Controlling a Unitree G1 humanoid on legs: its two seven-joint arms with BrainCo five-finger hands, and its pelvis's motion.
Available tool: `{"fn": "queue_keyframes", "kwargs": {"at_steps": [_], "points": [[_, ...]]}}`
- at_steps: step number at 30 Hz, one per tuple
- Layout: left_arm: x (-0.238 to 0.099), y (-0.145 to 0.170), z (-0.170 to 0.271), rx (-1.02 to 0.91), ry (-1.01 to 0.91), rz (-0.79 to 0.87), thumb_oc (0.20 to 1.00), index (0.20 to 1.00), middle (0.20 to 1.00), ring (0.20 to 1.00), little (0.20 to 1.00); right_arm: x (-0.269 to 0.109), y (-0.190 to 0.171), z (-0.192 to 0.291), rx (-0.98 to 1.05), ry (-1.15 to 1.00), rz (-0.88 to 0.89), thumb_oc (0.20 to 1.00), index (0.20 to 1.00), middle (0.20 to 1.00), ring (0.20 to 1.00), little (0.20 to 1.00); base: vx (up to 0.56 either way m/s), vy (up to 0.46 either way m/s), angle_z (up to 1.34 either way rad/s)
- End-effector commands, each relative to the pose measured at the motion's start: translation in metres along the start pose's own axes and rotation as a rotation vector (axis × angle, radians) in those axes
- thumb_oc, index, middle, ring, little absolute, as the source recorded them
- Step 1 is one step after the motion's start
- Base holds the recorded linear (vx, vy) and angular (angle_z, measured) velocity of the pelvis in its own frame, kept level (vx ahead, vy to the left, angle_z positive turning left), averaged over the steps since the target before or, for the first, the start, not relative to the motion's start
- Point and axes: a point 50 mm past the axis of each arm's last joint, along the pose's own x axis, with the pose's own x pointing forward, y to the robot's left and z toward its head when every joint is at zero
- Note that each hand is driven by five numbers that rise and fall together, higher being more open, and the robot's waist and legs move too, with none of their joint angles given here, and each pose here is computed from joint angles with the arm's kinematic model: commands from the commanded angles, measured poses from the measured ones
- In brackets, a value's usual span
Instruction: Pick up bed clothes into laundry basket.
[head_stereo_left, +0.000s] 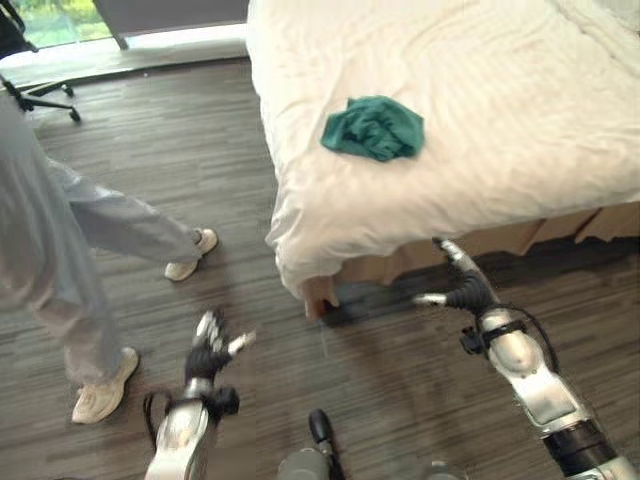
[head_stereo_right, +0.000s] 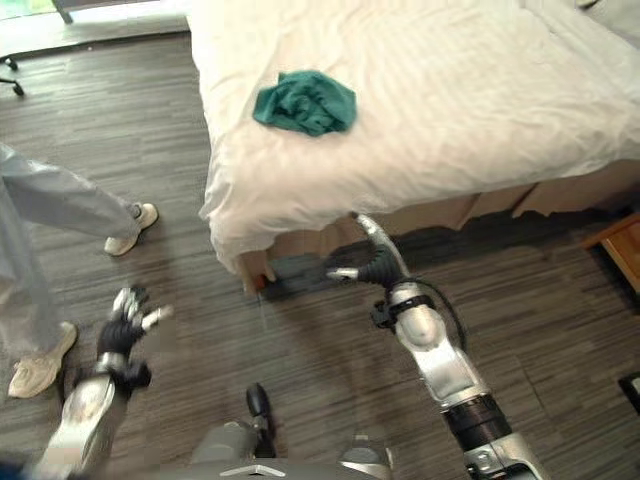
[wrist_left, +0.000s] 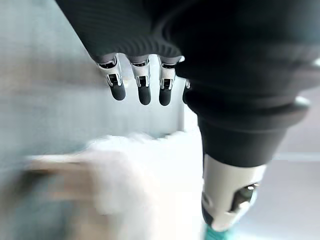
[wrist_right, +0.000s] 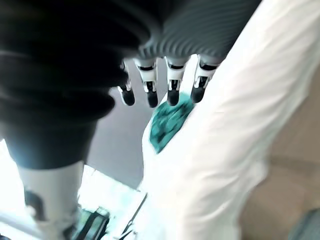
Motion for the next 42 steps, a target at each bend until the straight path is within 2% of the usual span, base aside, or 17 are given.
{"fn": "queue_keyframes", "kwargs": {"at_steps": [1,5,10,16,21,25,29,35,42], "points": [[0.003,0.012,0.023,-0.018,-0.137,0.102,1.0,1.0,1.0,1.0,1.0,0.033,-0.034,0.013,-0.201,-0.065,-0.178,1.0,1.0,1.0,1.0,1.0,0.35,-0.057,0.07],[0.018,0.001,0.026,-0.021,-0.139,0.057,1.0,1.0,1.0,1.0,1.0,0.056,-0.048,0.024,-0.337,-0.093,-0.22,1.0,1.0,1.0,1.0,1.0,0.31,-0.145,0.39],[0.035,-0.007,0.033,-0.042,-0.16,0.04,1.0,1.0,1.0,1.0,1.0,0.083,-0.05,0.035,-0.42,-0.096,-0.224,1.0,1.0,1.0,1.0,1.0,0.32,-0.185,0.32],[0.044,-0.009,0.032,-0.057,-0.147,0.058,1.0,1.0,1.0,1.0,1.0,0.098,-0.054,0.045,-0.535,-0.117,-0.21,1.0,1.0,1.0,1.0,1.0,0.29,-0.213,0.12],[0.05,-0.015,0.035,-0.079,-0.15,0.052,1.0,1.0,1.0,1.0,1.0,0.103,-0.075,0.06,-0.611,-0.161,-0.264,1.0,1.0,1.0,1.0,1.0,0.23,-0.25,-0.3],[0.04,-0.013,0.017,-0.072,-0.089,0.077,1.0,1.0,1.0,1.0,1.0,0.104,-0.069,0.06,-0.652,-0.166,-0.235,1.0,1.0,1.0,1.0,1.0,0.17,0.093,-0.46],[0.03,-0.018,0.002,-0.11,-0.033,0.047,1.0,1.0,1.0,1.0,1.0,0.104,-0.04,0.057,-0.665,-0.181,-0.152,1.0,1.0,1.0,1.0,1.0,0.17,0.091,-0.72],[0.028,-0.019,0.001,-0.121,-0.032,0.018,1.0,1.0,1.0,1.0,1.0,0.109,-0.02,0.055,-0.706,-0.179,-0.054,1.0,1.0,1.0,1.0,1.0,0.09,0.035,0.21],[0.034,-0.02,0.009,-0.135,-0.068,0.022,1.0,1.0,1.0,1.0,1.0,0.121,-0.014,0.078,-0.746,-0.25,-0.035,1.0,1.0,1.0,1.0,1.0,0.03,0.008,0.08]]}}
